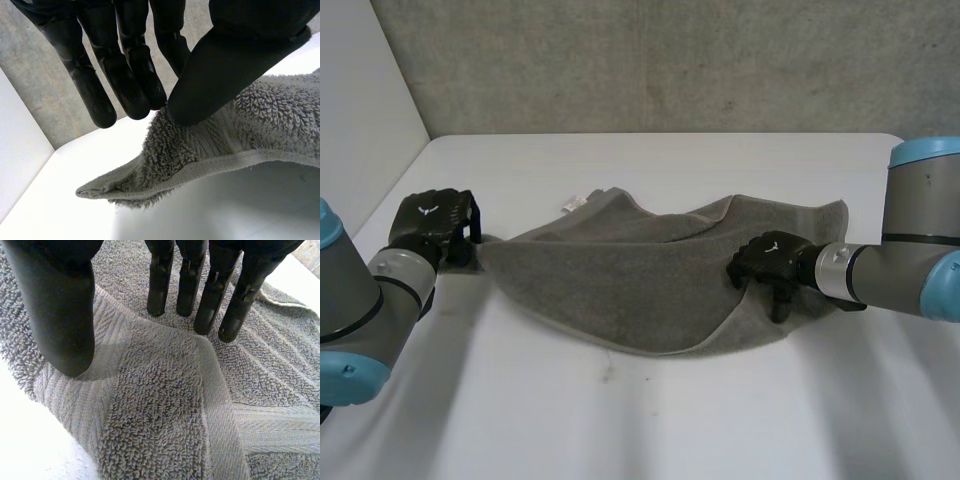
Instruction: Fold the towel.
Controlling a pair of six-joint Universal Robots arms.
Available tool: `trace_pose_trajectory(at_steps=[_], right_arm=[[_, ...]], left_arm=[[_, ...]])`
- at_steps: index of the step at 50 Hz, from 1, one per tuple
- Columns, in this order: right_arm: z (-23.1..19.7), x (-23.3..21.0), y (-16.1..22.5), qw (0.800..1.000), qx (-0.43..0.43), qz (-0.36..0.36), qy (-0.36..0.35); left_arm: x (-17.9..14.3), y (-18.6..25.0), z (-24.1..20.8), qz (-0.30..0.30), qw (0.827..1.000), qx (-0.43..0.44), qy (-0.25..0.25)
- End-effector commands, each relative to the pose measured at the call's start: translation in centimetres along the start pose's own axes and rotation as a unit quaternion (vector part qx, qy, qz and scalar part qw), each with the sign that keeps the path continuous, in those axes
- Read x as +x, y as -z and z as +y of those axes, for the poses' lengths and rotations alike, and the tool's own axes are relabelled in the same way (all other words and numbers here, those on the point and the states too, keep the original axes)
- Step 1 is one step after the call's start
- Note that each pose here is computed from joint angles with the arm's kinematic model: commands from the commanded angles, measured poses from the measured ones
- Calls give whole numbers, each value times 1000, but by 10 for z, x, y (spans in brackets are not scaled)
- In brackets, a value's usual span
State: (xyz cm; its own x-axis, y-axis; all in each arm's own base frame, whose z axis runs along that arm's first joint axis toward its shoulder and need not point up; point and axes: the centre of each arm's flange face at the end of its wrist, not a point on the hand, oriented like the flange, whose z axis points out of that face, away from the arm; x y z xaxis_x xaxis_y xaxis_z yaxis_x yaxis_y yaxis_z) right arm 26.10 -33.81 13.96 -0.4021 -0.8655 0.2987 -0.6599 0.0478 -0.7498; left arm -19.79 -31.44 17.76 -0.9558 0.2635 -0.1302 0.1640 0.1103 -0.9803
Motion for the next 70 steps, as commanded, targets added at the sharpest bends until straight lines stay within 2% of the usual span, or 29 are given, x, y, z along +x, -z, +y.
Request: trace_pose_trajectory(at_steps=[1,19,36,49,60,70], right_arm=[[-1,0,0,1000,2,0,2],[5,-1,-5,1000,-5,-2,-2],[2,12,-2,999,13,29,1],[10,22,7,998,10,37,-47],[16,28,39,996,-4,53,-74],[12,2,106,992,3,82,-91]], left_arm=[[0,0,0,0,1000,0,0],[0,0,1,0,1000,-1,0],[0,0,1,0,1000,-1,0],[0,2,2,0,1000,-4,0],[1,3,4,0,1000,-7,0],[2,8,2,4,1000,-8,-1]])
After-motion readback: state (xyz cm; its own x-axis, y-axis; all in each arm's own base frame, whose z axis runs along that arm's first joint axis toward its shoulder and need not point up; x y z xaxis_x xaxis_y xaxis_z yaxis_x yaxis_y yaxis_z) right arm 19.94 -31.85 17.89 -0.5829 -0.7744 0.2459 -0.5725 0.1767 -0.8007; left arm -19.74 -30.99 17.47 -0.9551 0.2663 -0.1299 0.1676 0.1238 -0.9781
